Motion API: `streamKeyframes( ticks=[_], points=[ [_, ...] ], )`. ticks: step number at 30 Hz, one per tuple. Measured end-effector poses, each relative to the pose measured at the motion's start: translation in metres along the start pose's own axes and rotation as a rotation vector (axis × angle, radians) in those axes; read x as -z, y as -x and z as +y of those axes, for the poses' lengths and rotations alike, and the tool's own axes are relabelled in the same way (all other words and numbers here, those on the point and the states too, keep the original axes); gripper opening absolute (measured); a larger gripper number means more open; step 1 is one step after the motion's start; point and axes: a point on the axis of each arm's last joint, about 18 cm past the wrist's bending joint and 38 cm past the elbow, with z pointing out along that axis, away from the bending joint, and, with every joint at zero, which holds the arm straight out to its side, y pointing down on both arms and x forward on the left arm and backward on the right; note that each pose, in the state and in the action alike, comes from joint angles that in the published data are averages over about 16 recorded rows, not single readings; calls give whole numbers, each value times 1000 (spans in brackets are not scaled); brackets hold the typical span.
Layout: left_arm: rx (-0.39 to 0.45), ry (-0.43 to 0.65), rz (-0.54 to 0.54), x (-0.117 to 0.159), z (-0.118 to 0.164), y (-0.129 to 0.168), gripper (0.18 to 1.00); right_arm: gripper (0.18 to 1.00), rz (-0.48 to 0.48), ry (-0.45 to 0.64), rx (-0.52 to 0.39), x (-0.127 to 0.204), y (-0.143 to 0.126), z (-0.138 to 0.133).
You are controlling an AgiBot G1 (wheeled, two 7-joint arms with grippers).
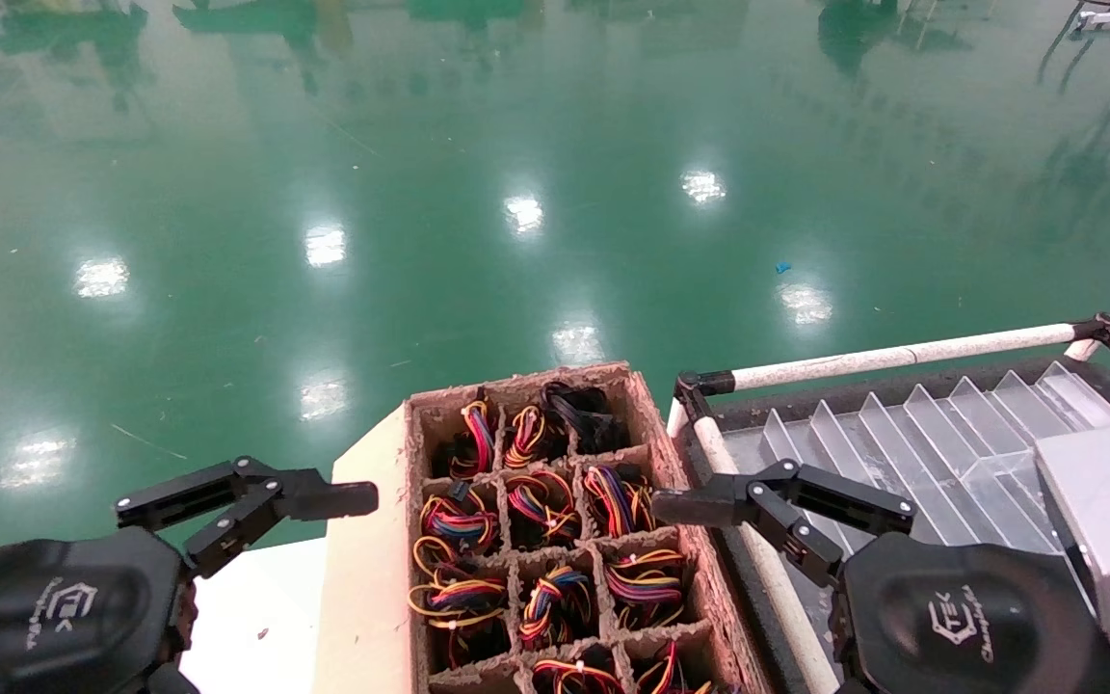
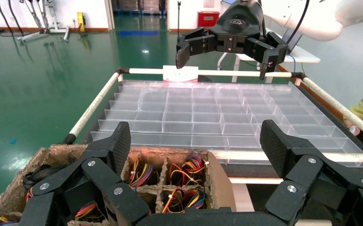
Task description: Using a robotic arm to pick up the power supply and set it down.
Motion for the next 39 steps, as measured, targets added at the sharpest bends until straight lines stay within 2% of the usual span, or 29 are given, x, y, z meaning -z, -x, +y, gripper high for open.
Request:
streamKeyframes(
  ticks=[14, 21, 32, 39],
  points=[
    [0, 0, 0, 0, 0, 0, 993, 1000, 0, 0, 0, 0, 0, 0],
    [0, 0, 0, 0, 0, 0, 960, 1000, 0, 0, 0, 0, 0, 0],
    [0, 0, 0, 0, 0, 0, 811, 1000, 0, 0, 0, 0, 0, 0],
    [0, 0, 0, 0, 0, 0, 646, 1000, 0, 0, 0, 0, 0, 0]
  ],
)
